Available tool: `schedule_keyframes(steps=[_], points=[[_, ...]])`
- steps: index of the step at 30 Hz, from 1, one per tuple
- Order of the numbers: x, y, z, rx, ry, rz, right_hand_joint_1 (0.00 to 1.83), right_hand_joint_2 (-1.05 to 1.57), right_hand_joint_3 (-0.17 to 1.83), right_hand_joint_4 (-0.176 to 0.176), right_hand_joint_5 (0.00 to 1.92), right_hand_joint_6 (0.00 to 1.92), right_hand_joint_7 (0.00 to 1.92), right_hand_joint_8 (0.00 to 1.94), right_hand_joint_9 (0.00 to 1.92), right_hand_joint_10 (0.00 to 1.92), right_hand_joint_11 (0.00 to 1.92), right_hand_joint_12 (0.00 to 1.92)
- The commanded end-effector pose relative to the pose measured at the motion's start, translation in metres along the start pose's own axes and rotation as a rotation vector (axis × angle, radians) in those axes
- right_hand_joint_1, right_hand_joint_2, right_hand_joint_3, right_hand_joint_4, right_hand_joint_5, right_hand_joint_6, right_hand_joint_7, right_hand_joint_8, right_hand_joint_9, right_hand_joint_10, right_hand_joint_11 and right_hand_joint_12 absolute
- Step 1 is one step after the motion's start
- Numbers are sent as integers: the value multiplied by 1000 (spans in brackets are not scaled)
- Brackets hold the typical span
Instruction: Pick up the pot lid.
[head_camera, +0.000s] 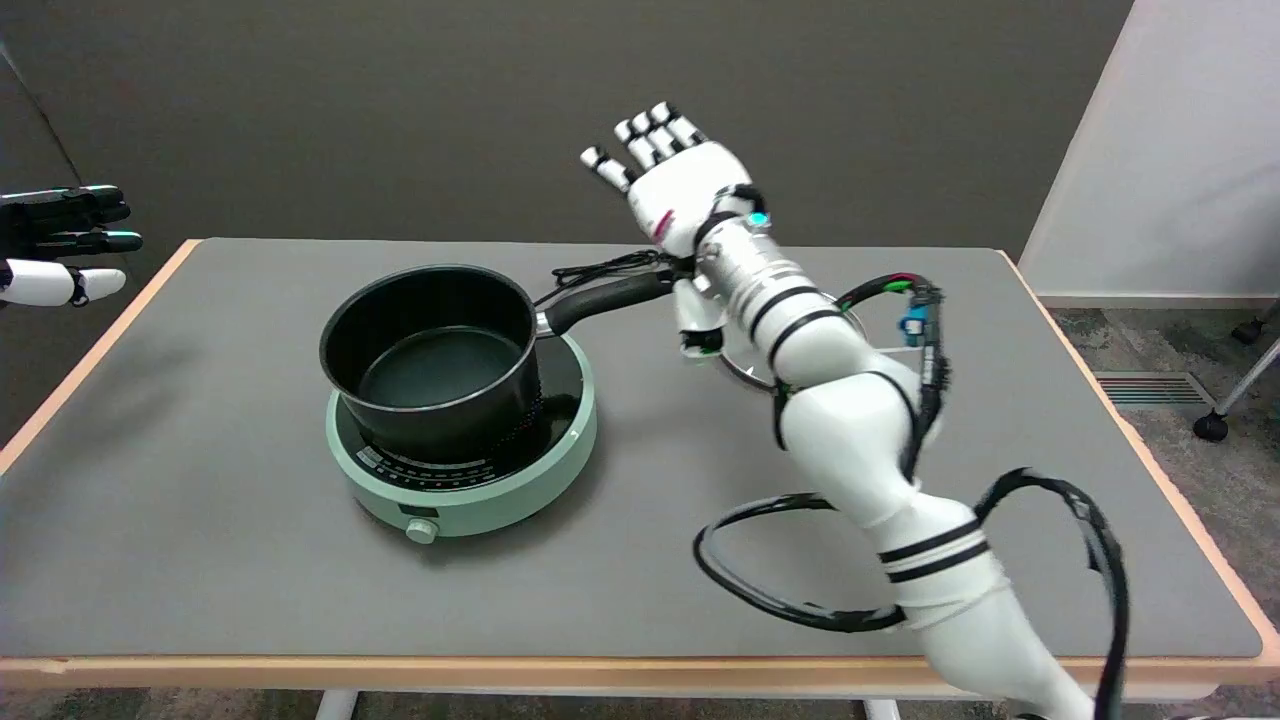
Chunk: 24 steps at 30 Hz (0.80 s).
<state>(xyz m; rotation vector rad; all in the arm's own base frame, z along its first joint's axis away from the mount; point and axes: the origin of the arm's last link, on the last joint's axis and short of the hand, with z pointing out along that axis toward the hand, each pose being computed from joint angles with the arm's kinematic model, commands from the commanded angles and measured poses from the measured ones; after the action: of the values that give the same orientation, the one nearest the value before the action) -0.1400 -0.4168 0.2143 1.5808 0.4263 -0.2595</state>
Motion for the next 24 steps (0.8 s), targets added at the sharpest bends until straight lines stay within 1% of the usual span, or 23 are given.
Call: schedule_keyframes(steps=[1, 10, 13, 18, 24], points=[[1, 87, -45, -158, 134, 30, 1131, -1033, 1471, 176, 6, 6, 6, 6, 6, 6, 6, 6], [-24, 127, -52, -206, 92, 73, 1132, -1033, 1499, 176, 6, 6, 6, 6, 6, 6, 6, 6], [-31, 137, -53, -221, 96, 102, 1133, -1032, 1497, 176, 6, 6, 6, 6, 6, 6, 6, 6], [-49, 151, -50, -255, 103, 205, 1136, -1033, 1539, 176, 6, 6, 6, 6, 6, 6, 6, 6], [-57, 168, -49, -295, 132, 262, 1148, -1006, 1547, 176, 6, 6, 6, 6, 6, 6, 6, 6]])
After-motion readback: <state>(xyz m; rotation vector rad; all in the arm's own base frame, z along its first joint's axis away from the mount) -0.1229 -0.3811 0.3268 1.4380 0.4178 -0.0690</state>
